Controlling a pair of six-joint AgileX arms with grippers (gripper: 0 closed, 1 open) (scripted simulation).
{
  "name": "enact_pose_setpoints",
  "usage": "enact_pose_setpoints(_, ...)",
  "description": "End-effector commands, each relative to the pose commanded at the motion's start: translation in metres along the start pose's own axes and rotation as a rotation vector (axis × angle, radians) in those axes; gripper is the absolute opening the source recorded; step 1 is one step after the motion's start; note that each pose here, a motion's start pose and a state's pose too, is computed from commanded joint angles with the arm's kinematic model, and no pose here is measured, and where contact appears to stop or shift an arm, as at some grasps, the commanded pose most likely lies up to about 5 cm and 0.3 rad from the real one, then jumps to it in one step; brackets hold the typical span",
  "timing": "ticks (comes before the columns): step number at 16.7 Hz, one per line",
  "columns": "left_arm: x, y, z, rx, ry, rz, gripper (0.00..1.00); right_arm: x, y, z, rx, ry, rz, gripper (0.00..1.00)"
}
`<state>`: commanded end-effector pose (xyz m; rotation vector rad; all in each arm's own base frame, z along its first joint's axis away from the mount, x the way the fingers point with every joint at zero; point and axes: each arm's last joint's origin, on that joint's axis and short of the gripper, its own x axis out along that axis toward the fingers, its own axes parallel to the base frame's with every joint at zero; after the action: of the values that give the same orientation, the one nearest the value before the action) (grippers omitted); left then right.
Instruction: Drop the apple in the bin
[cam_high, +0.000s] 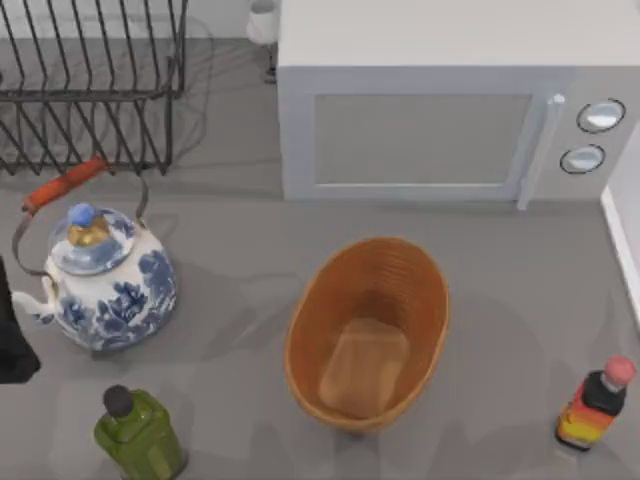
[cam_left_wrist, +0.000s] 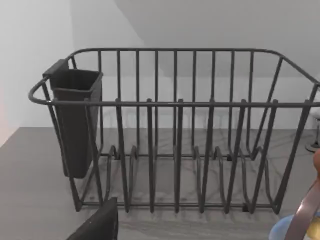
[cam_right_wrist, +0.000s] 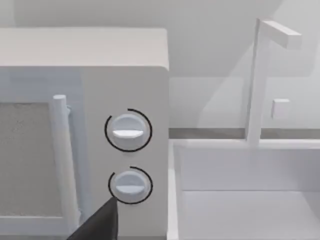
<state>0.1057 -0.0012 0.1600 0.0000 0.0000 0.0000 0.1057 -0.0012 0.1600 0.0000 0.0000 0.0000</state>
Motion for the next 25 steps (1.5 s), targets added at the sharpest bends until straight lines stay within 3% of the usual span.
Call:
enact_pose_setpoints(4,0.000,0.001,0.009,0.014,0.000,-0.001,1.00,0.000,0.000,0.000,0.000,0.000,0.000,1.00)
enact_pose_setpoints(10,0.021,0.011,0.082,0.137,0.062,0.002,1.00,0.000,0.000,0.000,0.000,0.000,0.000,1.00)
enact_pose_setpoints(13,0.061,0.026,0.100,0.190,0.290,-0.011,1.00,0.000,0.000,0.000,0.000,0.000,0.000,1.00)
enact_pose_setpoints(18,0.136,0.069,0.065,0.179,0.826,-0.087,1.00,0.000,0.000,0.000,0.000,0.000,0.000,1.00)
enact_pose_setpoints(22,0.156,0.100,0.026,0.112,1.160,-0.175,1.00,0.000,0.000,0.000,0.000,0.000,0.000,1.00)
enact_pose_setpoints(25,0.158,0.114,0.011,0.071,1.290,-0.221,1.00,0.000,0.000,0.000,0.000,0.000,0.000,1.00)
